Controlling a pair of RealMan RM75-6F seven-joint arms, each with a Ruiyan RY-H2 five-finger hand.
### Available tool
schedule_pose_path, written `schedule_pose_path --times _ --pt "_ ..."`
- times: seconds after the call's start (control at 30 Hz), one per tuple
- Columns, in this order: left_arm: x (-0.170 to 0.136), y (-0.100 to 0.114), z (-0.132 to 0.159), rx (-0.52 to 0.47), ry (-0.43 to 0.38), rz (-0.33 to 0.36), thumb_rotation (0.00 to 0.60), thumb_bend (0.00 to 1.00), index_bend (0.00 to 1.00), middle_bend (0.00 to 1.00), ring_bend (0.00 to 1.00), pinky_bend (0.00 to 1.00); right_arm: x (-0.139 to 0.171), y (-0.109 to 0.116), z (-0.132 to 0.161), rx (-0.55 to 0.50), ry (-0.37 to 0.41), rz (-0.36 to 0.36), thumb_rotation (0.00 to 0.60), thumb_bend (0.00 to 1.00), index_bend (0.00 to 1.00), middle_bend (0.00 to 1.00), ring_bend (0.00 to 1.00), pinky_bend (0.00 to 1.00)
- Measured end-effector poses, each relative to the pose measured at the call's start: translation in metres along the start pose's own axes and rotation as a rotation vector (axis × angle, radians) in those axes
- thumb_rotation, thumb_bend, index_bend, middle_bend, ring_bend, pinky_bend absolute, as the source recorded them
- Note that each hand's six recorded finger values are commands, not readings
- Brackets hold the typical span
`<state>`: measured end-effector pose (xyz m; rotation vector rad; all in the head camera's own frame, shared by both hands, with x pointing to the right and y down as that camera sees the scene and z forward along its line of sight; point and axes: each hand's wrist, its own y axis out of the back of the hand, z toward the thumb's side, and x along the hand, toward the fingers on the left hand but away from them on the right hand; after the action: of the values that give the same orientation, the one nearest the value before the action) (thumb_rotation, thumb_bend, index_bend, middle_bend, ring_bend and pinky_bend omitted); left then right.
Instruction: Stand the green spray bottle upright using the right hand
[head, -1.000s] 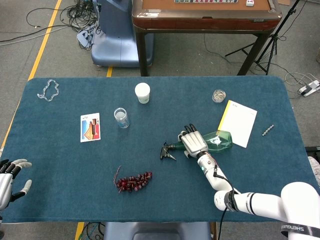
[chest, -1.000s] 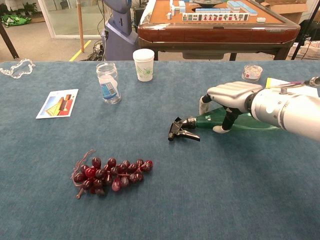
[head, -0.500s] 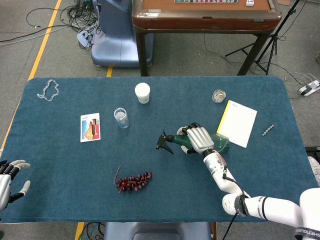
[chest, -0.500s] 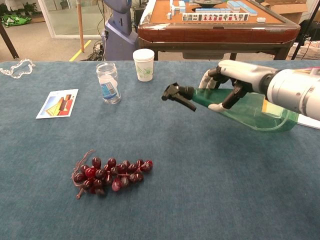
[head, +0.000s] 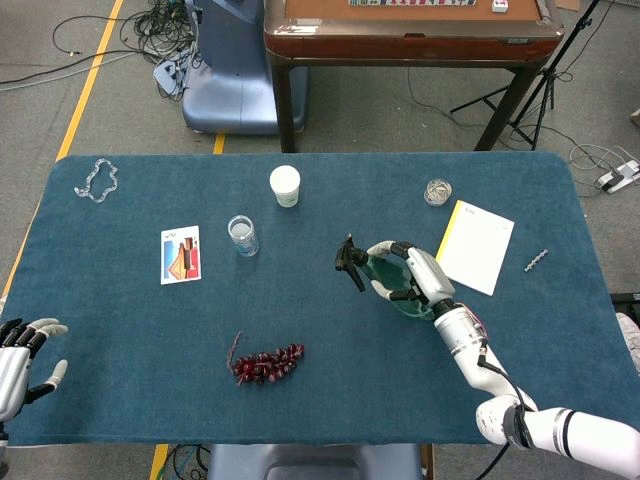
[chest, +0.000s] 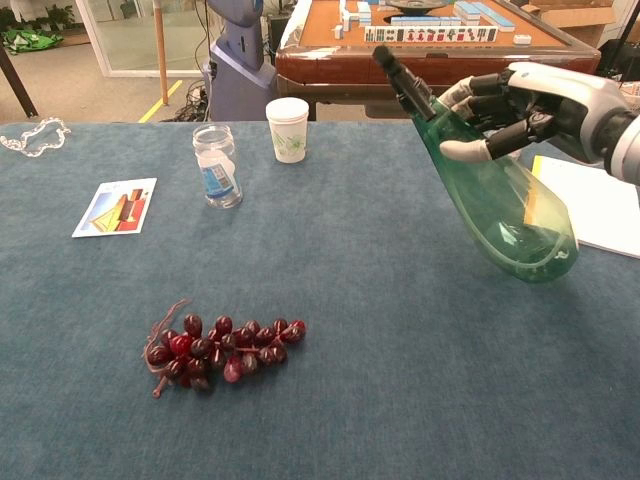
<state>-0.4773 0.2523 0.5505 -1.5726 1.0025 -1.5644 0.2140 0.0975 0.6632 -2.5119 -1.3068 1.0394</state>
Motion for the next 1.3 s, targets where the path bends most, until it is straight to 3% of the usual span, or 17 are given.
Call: schedule_pose_path --times 0.2,0.43,0.7,1.03,1.3 --pt "0.0 0.0 -0.001 0.003 0.008 -0.003 0.6 0.36 0.33 0.26 0.24 0.12 0.0 0.006 -0.01 -0.181 0.048 -0.021 0.6 0.35 0.65 0.43 0.25 0.17" --pt "0.0 -0.002 -0.003 0.002 0.014 -0.007 0.6 0.36 0.33 0.26 0.24 0.12 -0.009 0.01 -0.018 -0.297 0.124 -0.065 0.6 0.31 0.65 0.43 0.25 0.17" --pt "0.0 -0.002 -0.005 0.003 0.018 -0.008 0.6 0.36 0.33 0.26 0.24 0.12 -0.021 0.0 -0.01 -0.366 0.208 -0.071 0.6 0.3 0.65 0.43 0.25 0.17" --pt "-0.001 0.0 -0.006 0.003 0.02 -0.005 0.6 0.36 0.33 0.26 0.24 0.12 -0.025 -0.013 -0.018 -0.41 0.211 -0.052 0.6 0.04 0.65 0.41 0.25 0.17" --pt "-0.002 0.0 -0.007 0.003 0.021 -0.005 0.6 0.36 0.33 0.26 0.24 0.12 -0.015 -0.009 -0.026 -0.414 0.214 -0.064 0.6 0.01 0.63 0.4 0.25 0.17"
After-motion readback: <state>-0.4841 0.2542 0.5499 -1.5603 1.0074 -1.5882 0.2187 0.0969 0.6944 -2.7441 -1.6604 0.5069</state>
